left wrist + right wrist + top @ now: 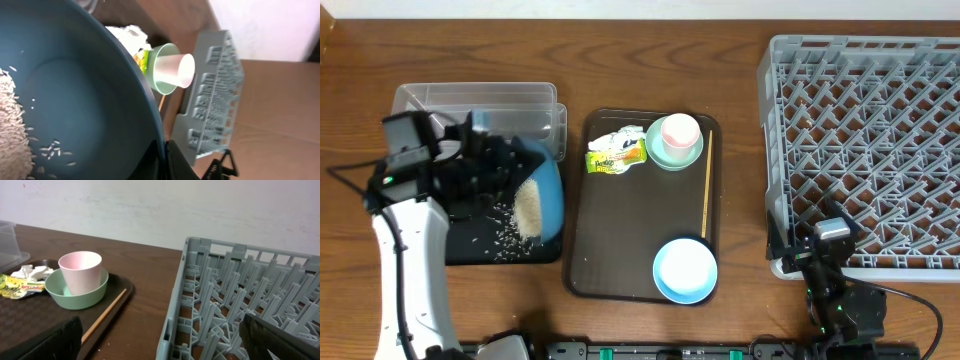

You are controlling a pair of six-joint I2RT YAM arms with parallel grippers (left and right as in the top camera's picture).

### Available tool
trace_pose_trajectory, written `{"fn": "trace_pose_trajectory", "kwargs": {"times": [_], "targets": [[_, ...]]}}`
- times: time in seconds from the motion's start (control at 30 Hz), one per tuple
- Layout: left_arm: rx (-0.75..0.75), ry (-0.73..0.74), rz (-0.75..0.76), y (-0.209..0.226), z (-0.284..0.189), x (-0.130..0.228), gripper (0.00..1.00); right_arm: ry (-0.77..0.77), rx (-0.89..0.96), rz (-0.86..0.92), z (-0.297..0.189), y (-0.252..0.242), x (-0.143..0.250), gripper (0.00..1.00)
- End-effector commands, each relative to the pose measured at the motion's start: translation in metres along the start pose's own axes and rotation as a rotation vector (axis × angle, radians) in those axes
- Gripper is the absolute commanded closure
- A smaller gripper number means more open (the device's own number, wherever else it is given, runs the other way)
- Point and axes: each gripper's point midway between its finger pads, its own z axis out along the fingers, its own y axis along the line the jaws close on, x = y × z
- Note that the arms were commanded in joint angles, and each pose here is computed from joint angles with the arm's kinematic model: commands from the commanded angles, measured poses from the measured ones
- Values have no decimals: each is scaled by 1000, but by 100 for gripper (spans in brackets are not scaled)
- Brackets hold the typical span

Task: Sort waste into correct bins and load items into the dishwasher rack
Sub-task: 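Carry the blue bowl left and tip rice onto the black tray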

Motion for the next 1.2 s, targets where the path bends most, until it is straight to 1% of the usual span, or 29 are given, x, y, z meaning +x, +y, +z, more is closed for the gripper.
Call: {"fn": "trace_pose_trajectory", "kwargs": {"times": [0.0,0.07,0.2,0.43,0.77,0.9,0.97,1.07,1.17], "targets": [[205,-4,56,-18,-20,0,94,0,-8,-5,0,2,0,1],[282,-31,55,-19,-33,-4,94,0,-8,-5,0,2,0,1],[337,-83,8,-12,-50,-14,94,0,-8,-5,0,2,0,1],[511,-98,-32,-17,-68,-12,94,0,-8,-5,0,2,0,1],[503,-214,-88,3,-94,-28,94,0,-8,-5,0,2,0,1],[503,-220,-95,4,-95,-29,94,0,-8,-5,0,2,0,1],[508,-207,-139,4,-94,-25,94,0,-8,-5,0,2,0,1],[483,-227,-82,8,-94,-29,94,0,-8,-5,0,2,0,1],[504,-213,-114,6,-94,-27,94,0,-8,-5,0,2,0,1]]}}
